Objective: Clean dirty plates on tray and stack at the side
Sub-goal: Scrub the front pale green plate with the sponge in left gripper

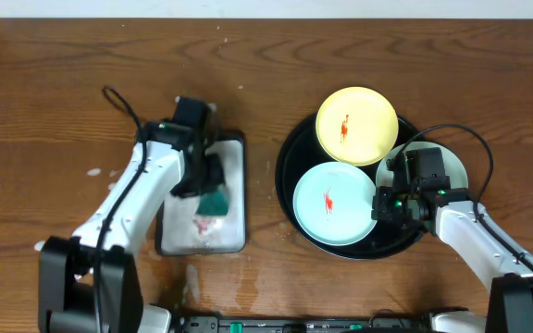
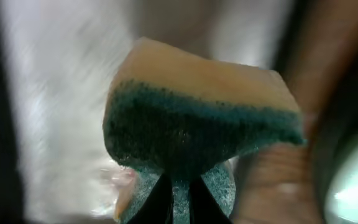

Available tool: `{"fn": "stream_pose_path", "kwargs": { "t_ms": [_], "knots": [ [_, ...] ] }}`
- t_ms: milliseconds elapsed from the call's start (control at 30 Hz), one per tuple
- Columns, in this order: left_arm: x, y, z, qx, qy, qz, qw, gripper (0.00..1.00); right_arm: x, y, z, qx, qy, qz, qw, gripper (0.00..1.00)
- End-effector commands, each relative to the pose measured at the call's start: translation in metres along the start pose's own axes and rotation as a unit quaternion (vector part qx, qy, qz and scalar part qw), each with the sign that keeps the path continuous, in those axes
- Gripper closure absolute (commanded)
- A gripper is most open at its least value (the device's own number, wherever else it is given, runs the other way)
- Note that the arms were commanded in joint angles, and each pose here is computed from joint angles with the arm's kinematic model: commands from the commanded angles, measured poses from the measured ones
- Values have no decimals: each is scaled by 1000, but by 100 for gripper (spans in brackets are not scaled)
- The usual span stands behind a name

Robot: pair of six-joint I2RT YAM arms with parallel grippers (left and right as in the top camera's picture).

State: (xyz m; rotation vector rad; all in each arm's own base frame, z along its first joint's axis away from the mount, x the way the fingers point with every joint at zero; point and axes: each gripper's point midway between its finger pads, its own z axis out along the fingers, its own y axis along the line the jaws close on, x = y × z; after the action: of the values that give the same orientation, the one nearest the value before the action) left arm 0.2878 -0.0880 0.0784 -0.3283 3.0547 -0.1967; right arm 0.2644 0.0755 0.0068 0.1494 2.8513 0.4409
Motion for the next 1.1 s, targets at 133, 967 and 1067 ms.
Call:
{"fn": "stream_pose_path", "kwargs": {
  "t_ms": [133, 967, 1067],
  "knots": [
    [20, -123, -19, 152, -23, 89, 984, 93, -3, 4, 0, 2, -1, -14, 1000, 99],
    [54, -124, 117, -46, 22, 86, 995, 93, 1, 3, 0, 4, 8, -11, 1000, 99],
    [40, -101, 104, -115, -4, 97, 989, 93, 3, 2, 0, 5, 10, -10, 1000, 99]
  ]
}}
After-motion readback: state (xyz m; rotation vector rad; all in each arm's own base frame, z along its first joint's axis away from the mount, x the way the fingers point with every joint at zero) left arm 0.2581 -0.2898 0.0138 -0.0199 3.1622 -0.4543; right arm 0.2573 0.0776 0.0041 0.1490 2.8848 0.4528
